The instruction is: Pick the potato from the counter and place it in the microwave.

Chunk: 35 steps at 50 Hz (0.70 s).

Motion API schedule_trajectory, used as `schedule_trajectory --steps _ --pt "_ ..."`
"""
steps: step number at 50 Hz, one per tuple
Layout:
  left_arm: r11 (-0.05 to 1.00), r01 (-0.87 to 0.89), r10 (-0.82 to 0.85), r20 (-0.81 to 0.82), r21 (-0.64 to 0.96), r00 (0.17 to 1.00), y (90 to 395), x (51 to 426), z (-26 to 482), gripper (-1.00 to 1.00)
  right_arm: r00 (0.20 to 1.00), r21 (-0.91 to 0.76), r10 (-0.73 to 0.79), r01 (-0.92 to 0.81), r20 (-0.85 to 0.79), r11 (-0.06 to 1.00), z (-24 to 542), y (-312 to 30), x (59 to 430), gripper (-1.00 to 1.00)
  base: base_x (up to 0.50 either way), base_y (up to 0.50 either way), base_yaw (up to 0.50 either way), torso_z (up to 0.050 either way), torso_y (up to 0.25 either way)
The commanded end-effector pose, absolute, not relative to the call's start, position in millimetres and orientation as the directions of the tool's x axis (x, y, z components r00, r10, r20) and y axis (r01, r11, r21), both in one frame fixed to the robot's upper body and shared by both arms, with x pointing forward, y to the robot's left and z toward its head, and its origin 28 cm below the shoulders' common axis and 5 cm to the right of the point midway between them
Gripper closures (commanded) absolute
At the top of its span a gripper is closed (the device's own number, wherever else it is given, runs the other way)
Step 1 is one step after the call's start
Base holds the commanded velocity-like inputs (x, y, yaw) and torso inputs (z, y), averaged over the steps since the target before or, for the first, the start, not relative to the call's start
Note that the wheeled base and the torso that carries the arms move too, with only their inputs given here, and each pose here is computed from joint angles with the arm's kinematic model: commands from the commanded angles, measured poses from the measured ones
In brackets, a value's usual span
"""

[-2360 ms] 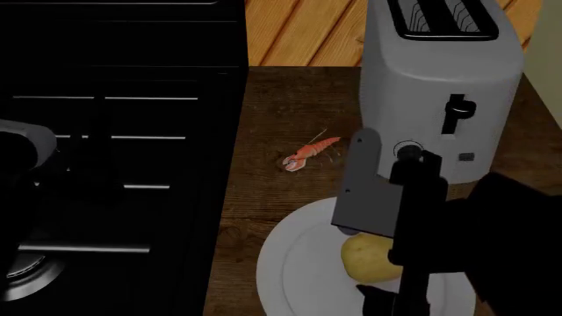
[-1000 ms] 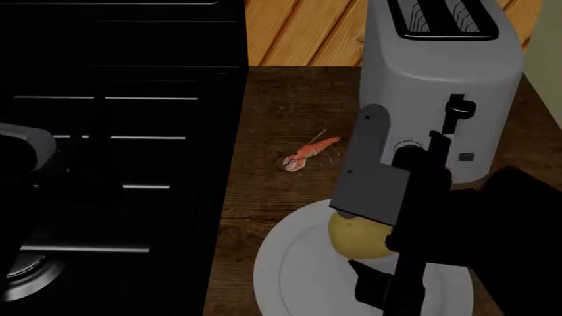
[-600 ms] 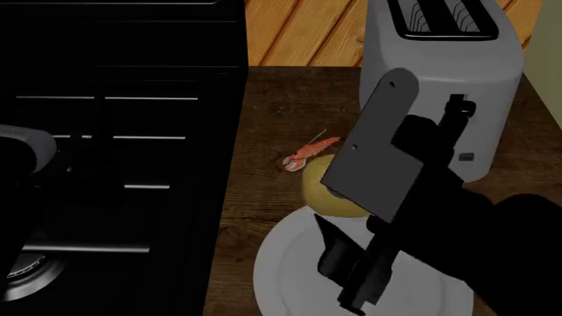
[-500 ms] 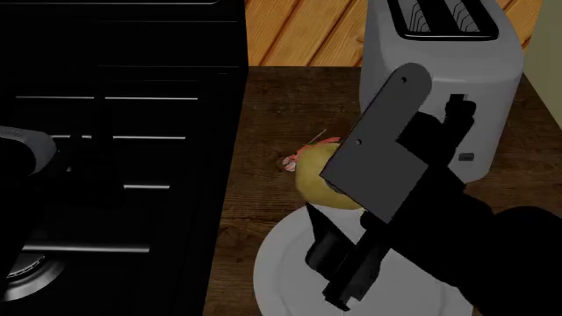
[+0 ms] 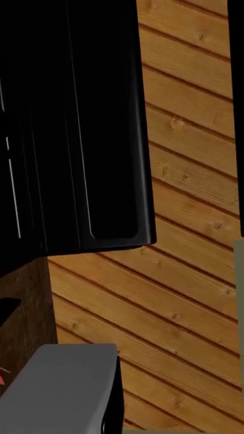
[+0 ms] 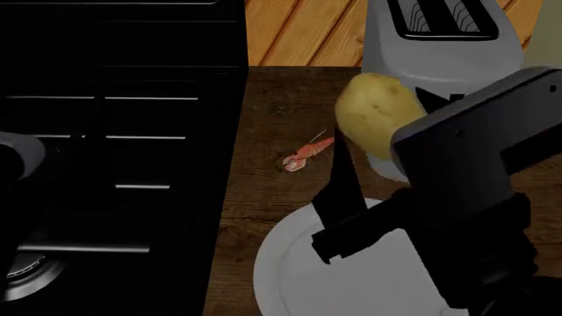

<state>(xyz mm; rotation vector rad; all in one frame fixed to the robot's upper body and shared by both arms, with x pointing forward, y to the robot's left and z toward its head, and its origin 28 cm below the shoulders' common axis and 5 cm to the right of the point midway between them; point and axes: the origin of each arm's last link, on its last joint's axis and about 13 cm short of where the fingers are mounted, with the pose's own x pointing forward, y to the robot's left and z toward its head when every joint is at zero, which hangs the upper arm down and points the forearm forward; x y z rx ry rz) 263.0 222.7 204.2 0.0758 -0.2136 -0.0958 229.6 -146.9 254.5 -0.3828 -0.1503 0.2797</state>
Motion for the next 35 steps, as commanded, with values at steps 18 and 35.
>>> schedule_trajectory --steps 18,35 --pt "0.993 0.087 -0.103 0.222 0.078 0.970 222.1 261.1 208.6 -1.00 0.947 -0.238 0.084 -0.009 0.309 0.971 263.4 -162.3 217.7 1.00 0.00 0.00 0.00 0.000 0.000" --pt "0.994 0.082 -0.097 0.227 0.076 0.969 224.3 260.6 209.8 -1.00 0.954 -0.253 0.120 -0.048 0.275 0.966 258.7 -157.4 223.0 1.00 -0.40 0.00 0.00 0.000 0.000"
